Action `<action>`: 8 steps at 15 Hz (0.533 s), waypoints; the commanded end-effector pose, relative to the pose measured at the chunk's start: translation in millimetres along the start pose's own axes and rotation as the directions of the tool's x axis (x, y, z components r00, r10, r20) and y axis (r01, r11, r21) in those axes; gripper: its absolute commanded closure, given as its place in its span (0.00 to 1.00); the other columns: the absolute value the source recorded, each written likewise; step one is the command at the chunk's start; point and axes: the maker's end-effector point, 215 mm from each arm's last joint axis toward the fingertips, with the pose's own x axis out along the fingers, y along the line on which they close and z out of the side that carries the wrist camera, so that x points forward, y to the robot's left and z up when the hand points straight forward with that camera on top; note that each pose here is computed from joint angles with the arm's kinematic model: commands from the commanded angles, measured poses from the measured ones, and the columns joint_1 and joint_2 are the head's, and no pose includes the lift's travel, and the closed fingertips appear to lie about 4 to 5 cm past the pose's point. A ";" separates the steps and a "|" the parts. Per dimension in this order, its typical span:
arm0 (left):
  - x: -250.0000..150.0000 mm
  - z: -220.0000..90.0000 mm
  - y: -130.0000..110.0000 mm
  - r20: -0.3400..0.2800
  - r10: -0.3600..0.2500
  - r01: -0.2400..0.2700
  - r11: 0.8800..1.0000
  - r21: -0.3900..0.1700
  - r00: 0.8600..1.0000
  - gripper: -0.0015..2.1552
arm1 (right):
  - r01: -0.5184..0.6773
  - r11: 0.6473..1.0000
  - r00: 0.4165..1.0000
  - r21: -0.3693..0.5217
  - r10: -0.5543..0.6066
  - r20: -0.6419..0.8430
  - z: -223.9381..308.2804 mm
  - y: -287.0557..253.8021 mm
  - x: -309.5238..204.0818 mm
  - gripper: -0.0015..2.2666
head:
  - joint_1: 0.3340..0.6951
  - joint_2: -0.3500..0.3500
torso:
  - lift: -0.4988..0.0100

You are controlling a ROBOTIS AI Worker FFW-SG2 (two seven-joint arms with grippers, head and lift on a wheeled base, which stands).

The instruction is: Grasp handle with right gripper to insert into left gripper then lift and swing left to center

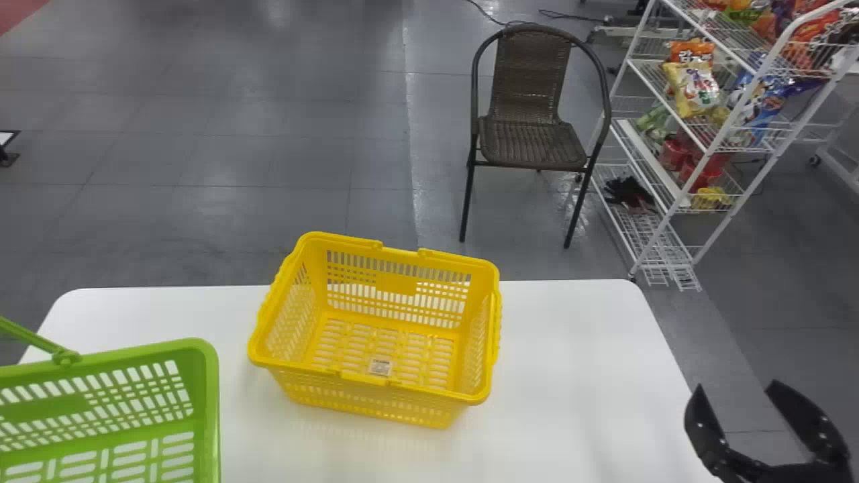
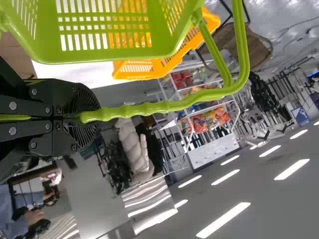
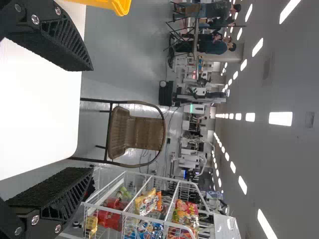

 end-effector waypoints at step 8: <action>97.5 -89.6 -26.1 -0.152 -0.145 0.129 0.985 -0.110 0.978 0.91 | -0.004 1.000 1.000 0.001 0.004 -0.006 -2.5 0.5 -2.2 0.05 | 1.00 0.00 | 0.98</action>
